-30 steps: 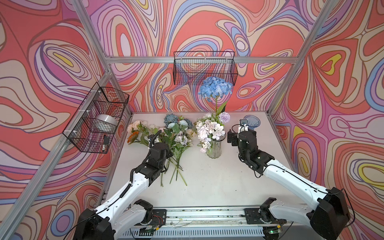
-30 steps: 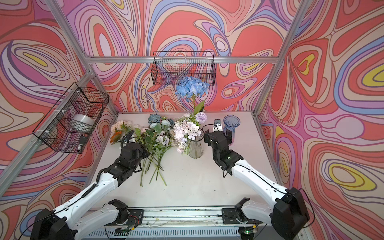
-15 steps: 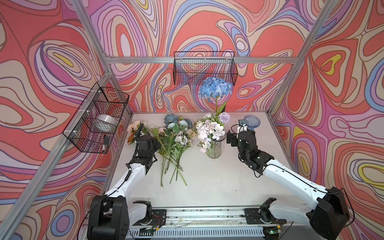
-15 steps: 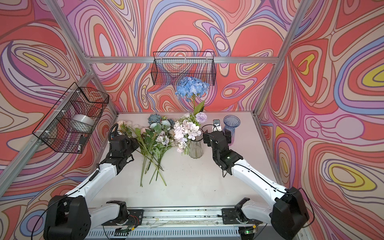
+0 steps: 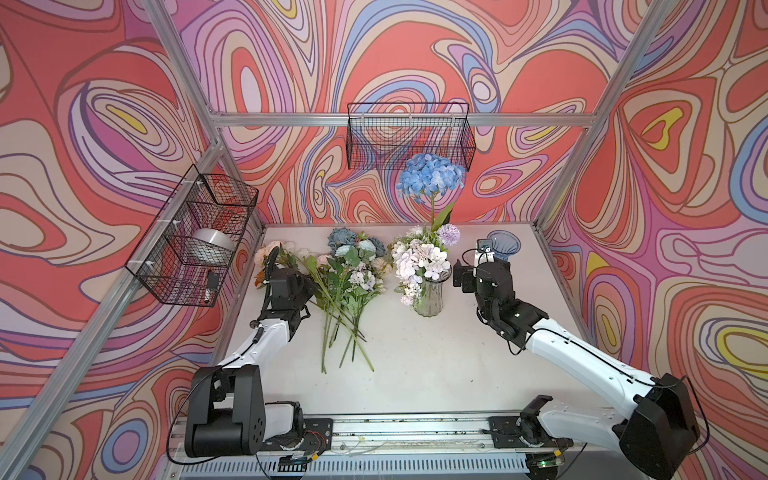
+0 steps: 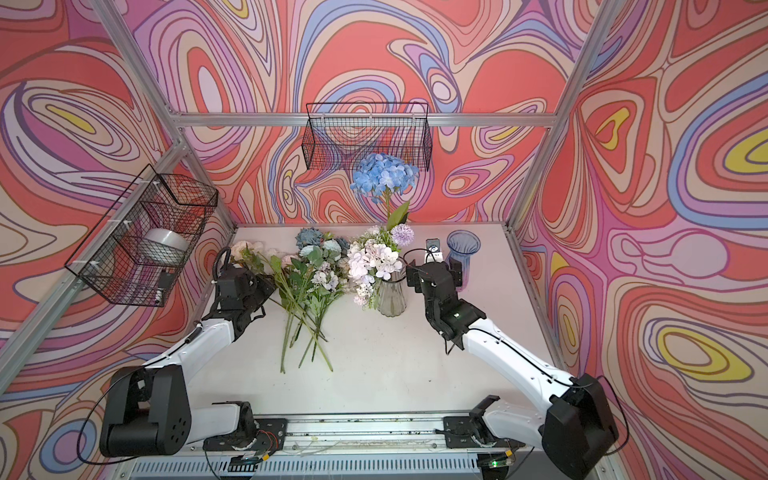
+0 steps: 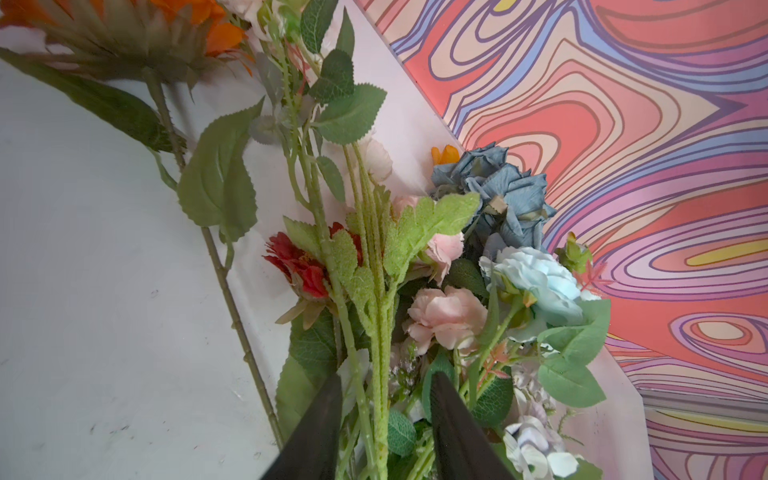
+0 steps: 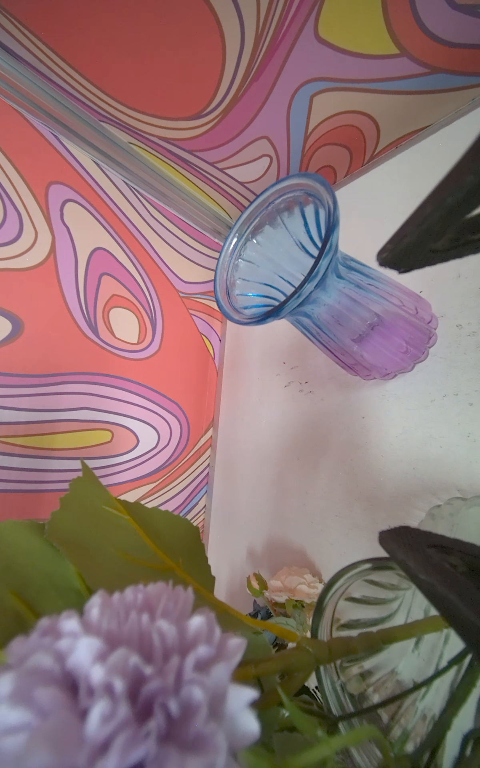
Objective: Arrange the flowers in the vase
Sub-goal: 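Grasp a stem at the far end of the bunch with the left gripper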
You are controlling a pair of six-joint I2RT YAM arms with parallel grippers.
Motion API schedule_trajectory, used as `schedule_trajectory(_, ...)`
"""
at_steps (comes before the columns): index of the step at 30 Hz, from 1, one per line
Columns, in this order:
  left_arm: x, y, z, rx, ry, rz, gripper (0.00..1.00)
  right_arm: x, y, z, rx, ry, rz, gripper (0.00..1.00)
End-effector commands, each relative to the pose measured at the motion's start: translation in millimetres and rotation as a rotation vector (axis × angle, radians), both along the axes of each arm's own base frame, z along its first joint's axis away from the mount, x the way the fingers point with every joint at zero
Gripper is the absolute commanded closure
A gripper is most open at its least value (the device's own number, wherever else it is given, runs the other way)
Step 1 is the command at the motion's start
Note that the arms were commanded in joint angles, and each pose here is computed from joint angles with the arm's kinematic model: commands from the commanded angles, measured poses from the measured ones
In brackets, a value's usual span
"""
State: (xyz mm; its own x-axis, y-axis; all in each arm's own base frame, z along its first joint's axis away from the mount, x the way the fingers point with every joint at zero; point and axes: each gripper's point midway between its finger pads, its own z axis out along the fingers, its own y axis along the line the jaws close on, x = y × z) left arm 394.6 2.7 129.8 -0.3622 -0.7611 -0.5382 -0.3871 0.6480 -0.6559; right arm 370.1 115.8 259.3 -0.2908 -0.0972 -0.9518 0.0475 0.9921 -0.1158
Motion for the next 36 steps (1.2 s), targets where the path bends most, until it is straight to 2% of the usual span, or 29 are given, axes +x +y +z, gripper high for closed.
schedule_trajectory(1,8.2,-8.9,-7.5,-0.067,-0.012,-0.031,0.62,-1.0,-3.3,10.9,0.016,-0.023,-0.008,0.02)
schedule_trajectory(12,9.4,-17.5,-44.1,-0.133,0.044,-0.049,0.71,-3.4,-6.2,11.9,0.014,-0.026,-0.018,0.02)
schedule_trajectory(20,1.8,-12.2,-56.2,-0.102,0.080,-0.030,0.80,-1.1,-5.1,10.9,0.012,-0.023,-0.019,0.02)
schedule_trajectory(30,16.6,-6.8,-67.0,-0.068,0.099,-0.020,0.79,-2.0,-6.6,11.1,0.008,-0.021,-0.024,0.02)
schedule_trajectory(32,18.4,-7.9,-68.4,-0.077,0.096,-0.020,0.83,-2.6,-7.3,12.0,0.010,-0.022,-0.025,0.02)
schedule_trajectory(36,16.6,-9.5,-66.0,-0.085,0.085,-0.026,0.99,-3.9,-7.7,14.5,0.014,-0.027,-0.024,0.02)
